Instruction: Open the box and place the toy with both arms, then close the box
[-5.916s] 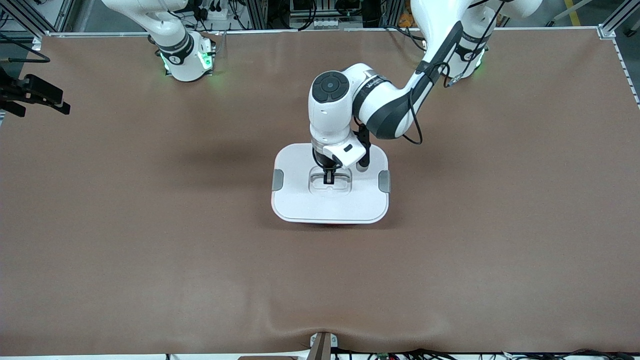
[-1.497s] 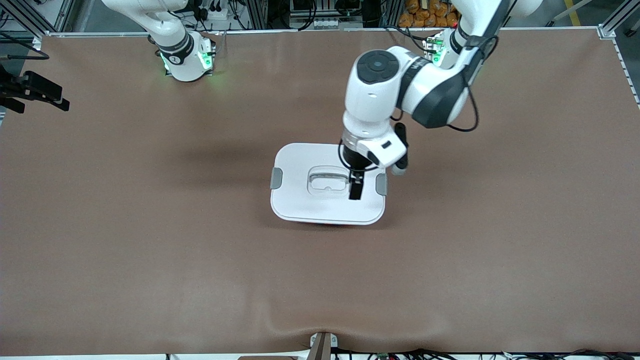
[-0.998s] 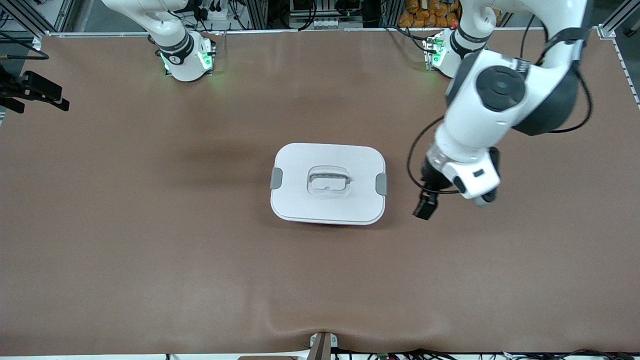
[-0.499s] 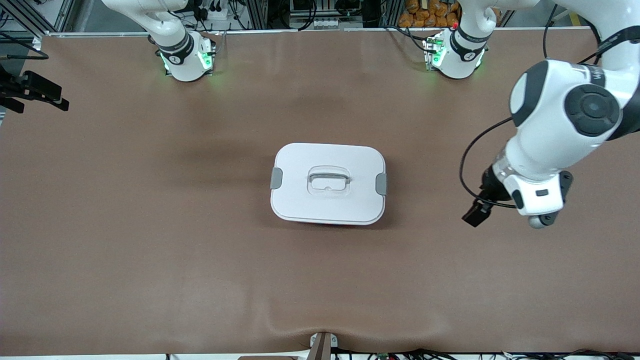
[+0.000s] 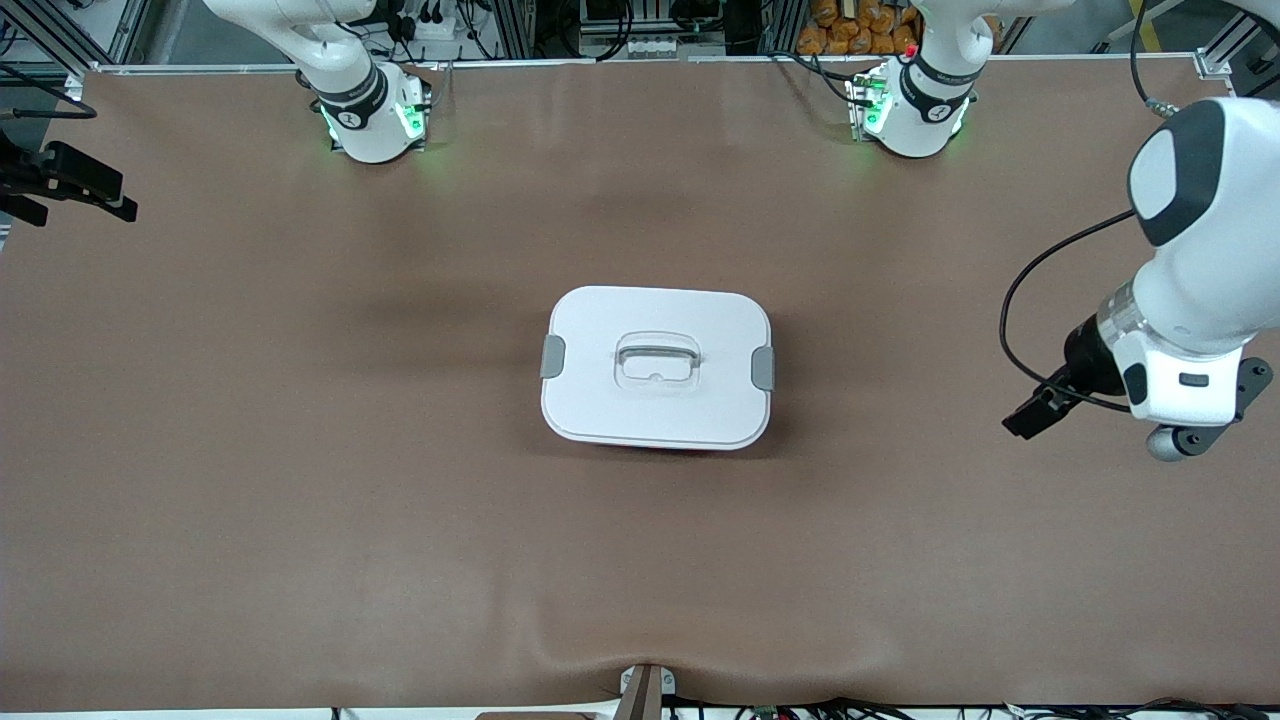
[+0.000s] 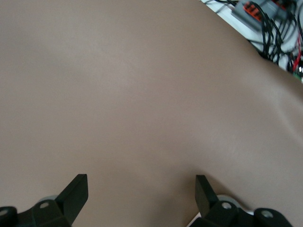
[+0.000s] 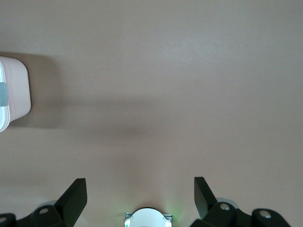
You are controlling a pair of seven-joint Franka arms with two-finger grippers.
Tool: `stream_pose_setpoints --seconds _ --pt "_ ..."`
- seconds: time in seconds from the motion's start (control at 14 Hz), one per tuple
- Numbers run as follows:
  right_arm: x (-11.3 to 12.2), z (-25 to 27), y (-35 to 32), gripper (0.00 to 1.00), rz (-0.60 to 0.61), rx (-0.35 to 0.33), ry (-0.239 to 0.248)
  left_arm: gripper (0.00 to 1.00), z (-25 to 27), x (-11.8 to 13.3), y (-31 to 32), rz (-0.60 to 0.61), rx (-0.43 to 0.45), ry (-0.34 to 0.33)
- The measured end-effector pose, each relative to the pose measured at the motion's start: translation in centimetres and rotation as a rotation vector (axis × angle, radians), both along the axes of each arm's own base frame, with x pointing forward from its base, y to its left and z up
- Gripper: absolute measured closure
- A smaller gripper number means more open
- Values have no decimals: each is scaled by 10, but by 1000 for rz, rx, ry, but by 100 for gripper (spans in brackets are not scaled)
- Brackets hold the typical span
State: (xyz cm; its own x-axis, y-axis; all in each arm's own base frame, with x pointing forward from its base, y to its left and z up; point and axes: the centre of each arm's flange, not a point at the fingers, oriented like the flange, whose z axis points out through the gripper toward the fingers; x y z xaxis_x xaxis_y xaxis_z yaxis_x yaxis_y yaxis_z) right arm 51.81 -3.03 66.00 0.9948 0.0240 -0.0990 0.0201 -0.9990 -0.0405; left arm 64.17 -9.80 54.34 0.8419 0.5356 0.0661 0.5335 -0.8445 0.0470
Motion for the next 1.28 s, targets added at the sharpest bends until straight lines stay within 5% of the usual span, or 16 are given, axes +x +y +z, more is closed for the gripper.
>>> stream_pose_setpoints --seconds 0.36,1.0,1.28 --pt "0 0 0 0 0 0 -1 0 61 -36 42 -326 51 23" --pt "0 0 0 0 0 0 -1 0 130 -100 73 -521 68 64" --pt "0 0 0 0 0 0 -1 0 129 -103 79 -601 68 81"
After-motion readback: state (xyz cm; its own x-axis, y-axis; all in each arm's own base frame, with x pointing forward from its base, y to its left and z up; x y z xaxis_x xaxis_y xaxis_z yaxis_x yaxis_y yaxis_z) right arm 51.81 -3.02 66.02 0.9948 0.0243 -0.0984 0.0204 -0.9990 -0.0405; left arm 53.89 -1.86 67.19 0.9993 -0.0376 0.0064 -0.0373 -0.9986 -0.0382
